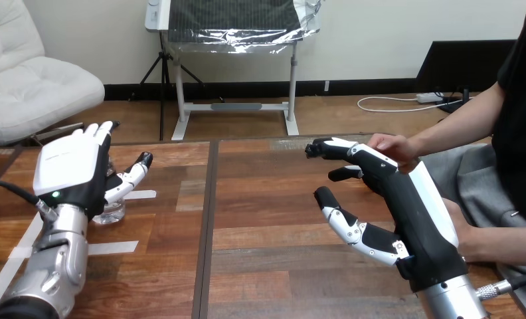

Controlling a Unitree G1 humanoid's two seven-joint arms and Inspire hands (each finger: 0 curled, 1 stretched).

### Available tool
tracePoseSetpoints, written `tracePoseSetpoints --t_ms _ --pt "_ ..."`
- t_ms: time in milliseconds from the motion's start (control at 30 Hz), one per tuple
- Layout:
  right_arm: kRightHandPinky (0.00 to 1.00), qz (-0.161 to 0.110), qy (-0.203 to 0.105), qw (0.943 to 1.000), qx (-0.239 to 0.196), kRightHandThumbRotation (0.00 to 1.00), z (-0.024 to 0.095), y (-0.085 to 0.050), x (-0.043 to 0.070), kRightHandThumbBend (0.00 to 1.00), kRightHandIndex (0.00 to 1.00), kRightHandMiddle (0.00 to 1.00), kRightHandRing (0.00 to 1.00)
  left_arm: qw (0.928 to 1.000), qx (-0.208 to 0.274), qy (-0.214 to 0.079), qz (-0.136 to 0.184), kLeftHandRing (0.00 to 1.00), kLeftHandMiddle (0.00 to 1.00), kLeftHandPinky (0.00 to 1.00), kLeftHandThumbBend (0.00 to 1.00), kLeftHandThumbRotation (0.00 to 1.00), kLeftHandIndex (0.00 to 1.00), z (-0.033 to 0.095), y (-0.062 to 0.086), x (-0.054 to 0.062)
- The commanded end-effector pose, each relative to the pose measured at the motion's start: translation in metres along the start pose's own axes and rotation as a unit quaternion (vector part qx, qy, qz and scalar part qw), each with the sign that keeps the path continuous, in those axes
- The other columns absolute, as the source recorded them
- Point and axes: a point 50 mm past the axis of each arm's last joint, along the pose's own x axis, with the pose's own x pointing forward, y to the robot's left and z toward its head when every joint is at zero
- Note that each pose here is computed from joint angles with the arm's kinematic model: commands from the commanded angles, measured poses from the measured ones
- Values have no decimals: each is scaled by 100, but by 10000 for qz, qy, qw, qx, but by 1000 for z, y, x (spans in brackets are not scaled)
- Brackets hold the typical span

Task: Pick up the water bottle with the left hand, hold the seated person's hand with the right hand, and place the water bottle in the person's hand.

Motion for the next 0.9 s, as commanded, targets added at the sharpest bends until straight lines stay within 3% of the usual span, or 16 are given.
tracePoseSetpoints --t_ms 0,867 --pt "68 -192 -523 9984 -61 0 17 -7 18 31 72 81 80 9973 35 52 -732 90 92 87 52 100 91 -3 -35 -25" --pt "68 -161 -513 9985 -48 0 16 -7 18 29 72 82 80 9975 -122 -4 -689 89 92 85 50 100 91 -3 -37 -37"
